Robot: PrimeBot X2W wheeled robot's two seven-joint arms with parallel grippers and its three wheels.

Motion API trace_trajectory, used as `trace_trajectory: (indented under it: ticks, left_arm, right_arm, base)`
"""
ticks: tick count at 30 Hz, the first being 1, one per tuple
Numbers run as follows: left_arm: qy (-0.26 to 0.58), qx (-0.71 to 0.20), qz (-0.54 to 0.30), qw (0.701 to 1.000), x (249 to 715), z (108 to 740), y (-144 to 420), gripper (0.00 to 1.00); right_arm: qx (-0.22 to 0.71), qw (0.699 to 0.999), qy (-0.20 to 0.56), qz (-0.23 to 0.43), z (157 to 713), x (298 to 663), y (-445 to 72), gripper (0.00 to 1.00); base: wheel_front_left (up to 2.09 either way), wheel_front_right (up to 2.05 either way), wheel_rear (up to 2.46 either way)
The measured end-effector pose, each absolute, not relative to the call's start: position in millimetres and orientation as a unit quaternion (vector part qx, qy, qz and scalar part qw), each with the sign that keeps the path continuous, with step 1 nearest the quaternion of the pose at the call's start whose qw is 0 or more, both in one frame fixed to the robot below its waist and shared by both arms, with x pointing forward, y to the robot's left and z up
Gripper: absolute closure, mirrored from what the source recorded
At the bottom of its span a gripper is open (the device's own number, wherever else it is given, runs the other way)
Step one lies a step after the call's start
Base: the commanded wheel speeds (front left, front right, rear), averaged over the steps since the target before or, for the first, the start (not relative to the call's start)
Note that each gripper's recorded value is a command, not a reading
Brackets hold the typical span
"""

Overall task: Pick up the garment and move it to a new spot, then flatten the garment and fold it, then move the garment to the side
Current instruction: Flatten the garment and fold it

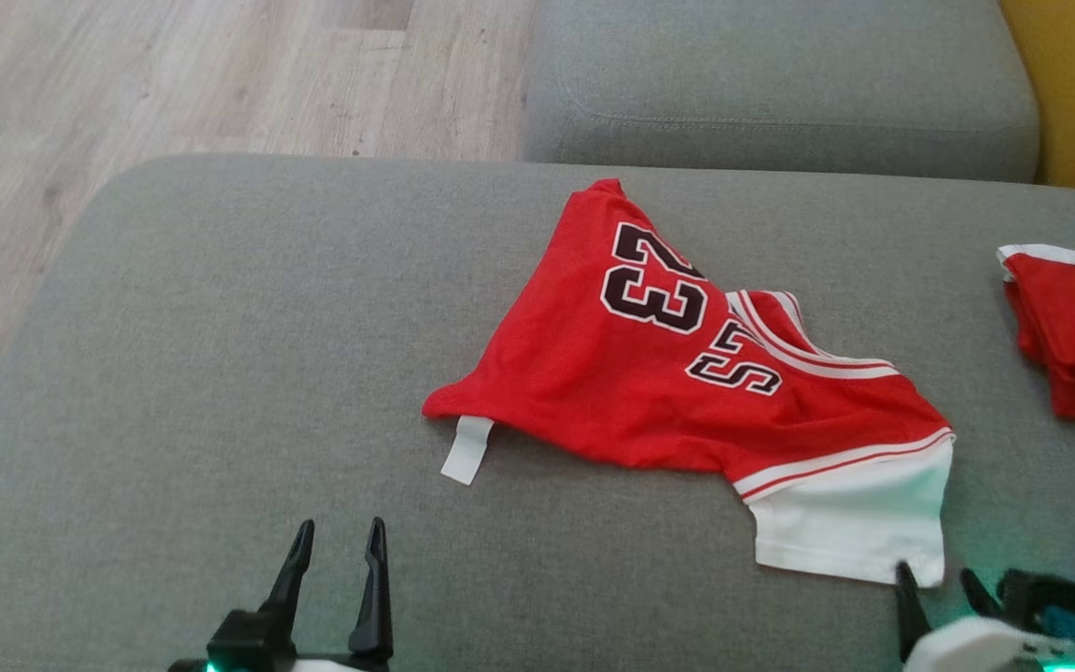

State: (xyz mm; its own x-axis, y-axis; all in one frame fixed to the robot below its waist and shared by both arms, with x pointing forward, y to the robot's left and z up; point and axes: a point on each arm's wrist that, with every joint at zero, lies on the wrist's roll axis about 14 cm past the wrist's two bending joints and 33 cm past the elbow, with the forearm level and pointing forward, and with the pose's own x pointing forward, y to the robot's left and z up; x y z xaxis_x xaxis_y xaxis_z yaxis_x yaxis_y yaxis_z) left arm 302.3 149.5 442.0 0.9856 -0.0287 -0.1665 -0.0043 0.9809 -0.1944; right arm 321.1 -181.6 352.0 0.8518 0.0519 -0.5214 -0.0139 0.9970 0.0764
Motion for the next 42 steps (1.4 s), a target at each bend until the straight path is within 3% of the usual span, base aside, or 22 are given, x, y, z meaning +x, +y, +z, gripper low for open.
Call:
trace_trajectory:
  ticks: [3,5,8,22,28,42]
  left_arm:
    - [0.088,-0.097,-0.005,0.991,302,440,150,0.00]
    - [0.091,-0.095,-0.002,0.991,302,439,151,0.00]
    - [0.092,-0.097,-0.004,0.991,303,438,150,0.00]
    - [0.117,-0.139,-0.048,0.982,313,434,122,0.00]
    - [0.170,-0.178,-0.083,0.966,336,422,96,0.00]
    - [0.244,-0.193,-0.088,0.946,402,391,79,0.00]
  right_arm:
    - [0.038,0.961,0.272,0.025,351,333,-174,0.00]
    - [0.040,0.960,0.275,0.033,350,338,-168,0.54]
    - [0.045,0.961,0.269,0.033,350,340,-165,1.00]
    - [0.051,0.980,0.190,-0.014,385,342,-199,1.00]
    - [0.046,0.977,0.207,-0.035,384,325,-215,1.00]
    - [0.043,0.974,0.218,-0.047,388,336,-224,1.00]
  base:
    - [0.00,0.00,0.00]
    - [0.00,0.00,0.00]
    - [0.00,0.00,0.00]
    - [0.00,0.00,0.00]
    - [0.00,0.00,0.00]
    - [0.00,0.00,0.00]
